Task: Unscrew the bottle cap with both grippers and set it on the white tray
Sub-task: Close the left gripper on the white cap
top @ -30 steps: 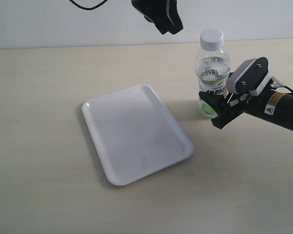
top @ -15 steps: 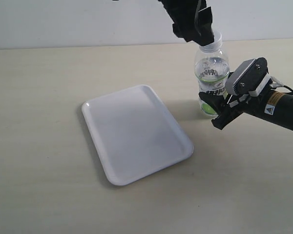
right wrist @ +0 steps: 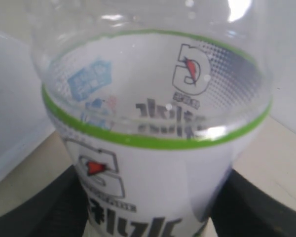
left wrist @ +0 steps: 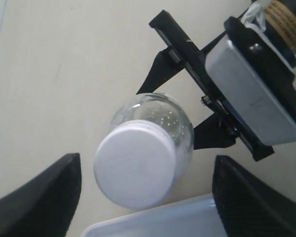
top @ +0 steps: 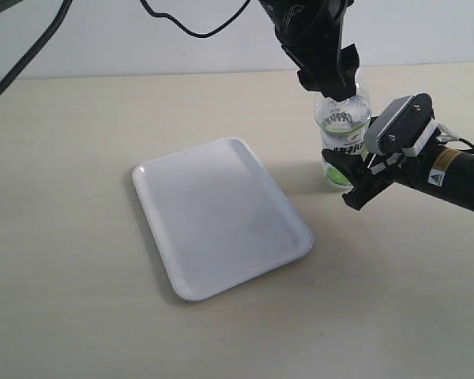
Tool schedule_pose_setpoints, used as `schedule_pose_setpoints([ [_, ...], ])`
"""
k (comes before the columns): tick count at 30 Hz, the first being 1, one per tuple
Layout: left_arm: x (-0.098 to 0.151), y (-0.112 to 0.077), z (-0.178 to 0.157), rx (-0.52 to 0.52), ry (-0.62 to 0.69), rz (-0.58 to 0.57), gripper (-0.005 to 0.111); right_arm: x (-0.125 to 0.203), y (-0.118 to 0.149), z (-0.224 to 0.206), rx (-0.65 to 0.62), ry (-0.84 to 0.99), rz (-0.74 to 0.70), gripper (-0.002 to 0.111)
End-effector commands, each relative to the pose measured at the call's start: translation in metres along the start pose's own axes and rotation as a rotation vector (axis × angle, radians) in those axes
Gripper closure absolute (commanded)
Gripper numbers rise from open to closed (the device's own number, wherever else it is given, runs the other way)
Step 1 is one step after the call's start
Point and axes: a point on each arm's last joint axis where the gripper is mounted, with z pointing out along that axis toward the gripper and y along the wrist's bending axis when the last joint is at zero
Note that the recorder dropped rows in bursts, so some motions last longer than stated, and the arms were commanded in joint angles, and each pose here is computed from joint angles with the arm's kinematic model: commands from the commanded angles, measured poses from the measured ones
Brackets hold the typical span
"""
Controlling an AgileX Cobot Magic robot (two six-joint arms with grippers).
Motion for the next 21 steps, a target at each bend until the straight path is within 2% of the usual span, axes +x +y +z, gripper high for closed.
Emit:
schedule_pose_setpoints([
  [1, -0.0009, 0.0039, -0.0022, -0.049, 0.0, 0.003, 0.036, 0.0122, 0.0016, -0.0008, -0.018, 0.113, -0.015, 0.108],
  [6, -0.0016, 0.0036, -0.0033, -0.047, -0.005, -0.011, 0.036, 0.0122, 0.0016, -0.0008, -0.018, 0.113, -0.015, 0.108],
  [11, -0.0013, 0.0033, -0.0033, -0.044, -0.003, -0.038, 0.046, 0.0122, 0.0016, -0.0008, -0.018, 0.113, -0.015, 0.108],
  [14, -0.0013, 0.0033, -0.0033, -0.044, -0.003, -0.046, 0.057, 0.0122, 0.0016, -0.0008, -0.018, 0.113, -0.015, 0.108],
  [21, -0.0042, 0.0058, -0.0035, -0.071, -0.035, -0.046, 0.092, 0.0126, 0.0018, -0.0009, -0.02, 0.116, -0.017, 0.108],
])
